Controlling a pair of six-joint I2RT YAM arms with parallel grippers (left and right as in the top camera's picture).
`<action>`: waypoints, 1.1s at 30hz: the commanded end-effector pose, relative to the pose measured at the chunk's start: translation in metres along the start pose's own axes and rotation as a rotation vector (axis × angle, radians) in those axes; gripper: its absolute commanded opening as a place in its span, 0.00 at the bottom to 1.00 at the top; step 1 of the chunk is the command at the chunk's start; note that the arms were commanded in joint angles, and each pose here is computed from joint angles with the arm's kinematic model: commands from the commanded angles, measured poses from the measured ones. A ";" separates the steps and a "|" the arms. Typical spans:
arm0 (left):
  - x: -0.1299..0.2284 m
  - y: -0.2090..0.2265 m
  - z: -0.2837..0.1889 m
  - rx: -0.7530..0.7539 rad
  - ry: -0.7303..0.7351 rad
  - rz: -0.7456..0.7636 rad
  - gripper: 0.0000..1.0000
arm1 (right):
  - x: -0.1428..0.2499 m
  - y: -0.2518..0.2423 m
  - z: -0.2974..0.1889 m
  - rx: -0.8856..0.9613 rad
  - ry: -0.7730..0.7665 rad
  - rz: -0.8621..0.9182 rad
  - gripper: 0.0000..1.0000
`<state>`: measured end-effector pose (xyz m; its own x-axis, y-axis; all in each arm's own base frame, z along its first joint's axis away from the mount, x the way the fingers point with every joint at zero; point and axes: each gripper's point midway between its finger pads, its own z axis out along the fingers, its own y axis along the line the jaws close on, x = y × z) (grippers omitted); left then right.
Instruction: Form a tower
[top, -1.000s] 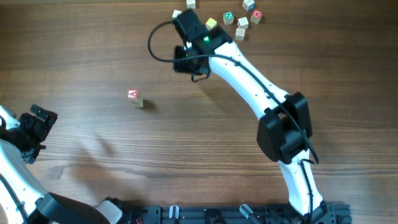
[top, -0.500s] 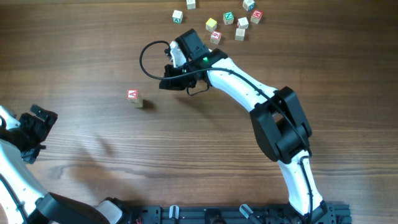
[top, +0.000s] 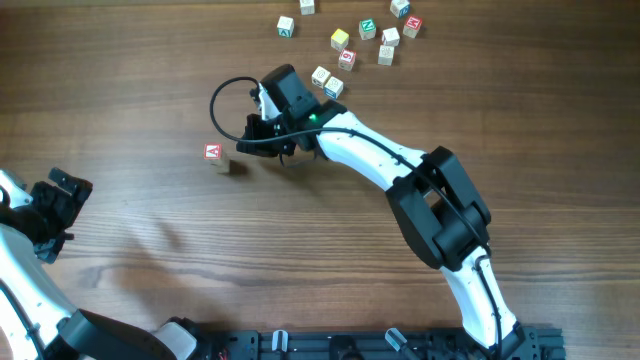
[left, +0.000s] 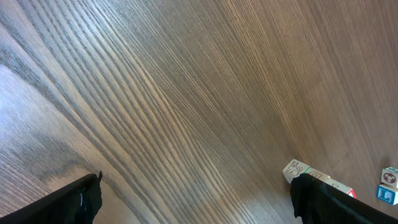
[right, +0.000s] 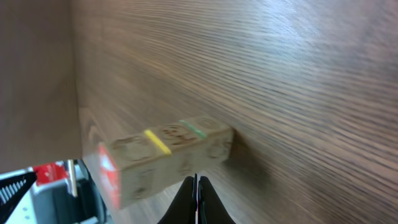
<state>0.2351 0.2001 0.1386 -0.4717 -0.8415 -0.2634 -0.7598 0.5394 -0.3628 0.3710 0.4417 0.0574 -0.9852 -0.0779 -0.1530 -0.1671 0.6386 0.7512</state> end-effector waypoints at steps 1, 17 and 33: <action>-0.003 -0.001 -0.001 0.011 -0.004 0.017 1.00 | 0.000 -0.015 0.004 0.008 -0.011 0.083 0.04; -0.003 -0.001 -0.001 0.011 -0.004 0.017 1.00 | 0.002 -0.002 0.008 -0.038 -0.006 0.044 0.04; -0.003 -0.001 -0.001 0.011 -0.004 0.017 1.00 | 0.047 0.037 -0.035 -0.030 0.133 -0.060 0.04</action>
<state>0.2351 0.2000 0.1386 -0.4717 -0.8416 -0.2630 -0.7599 0.5393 -0.3628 0.3291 0.4241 0.0606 -0.9925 -0.1057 0.0609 -0.0245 0.6616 0.7494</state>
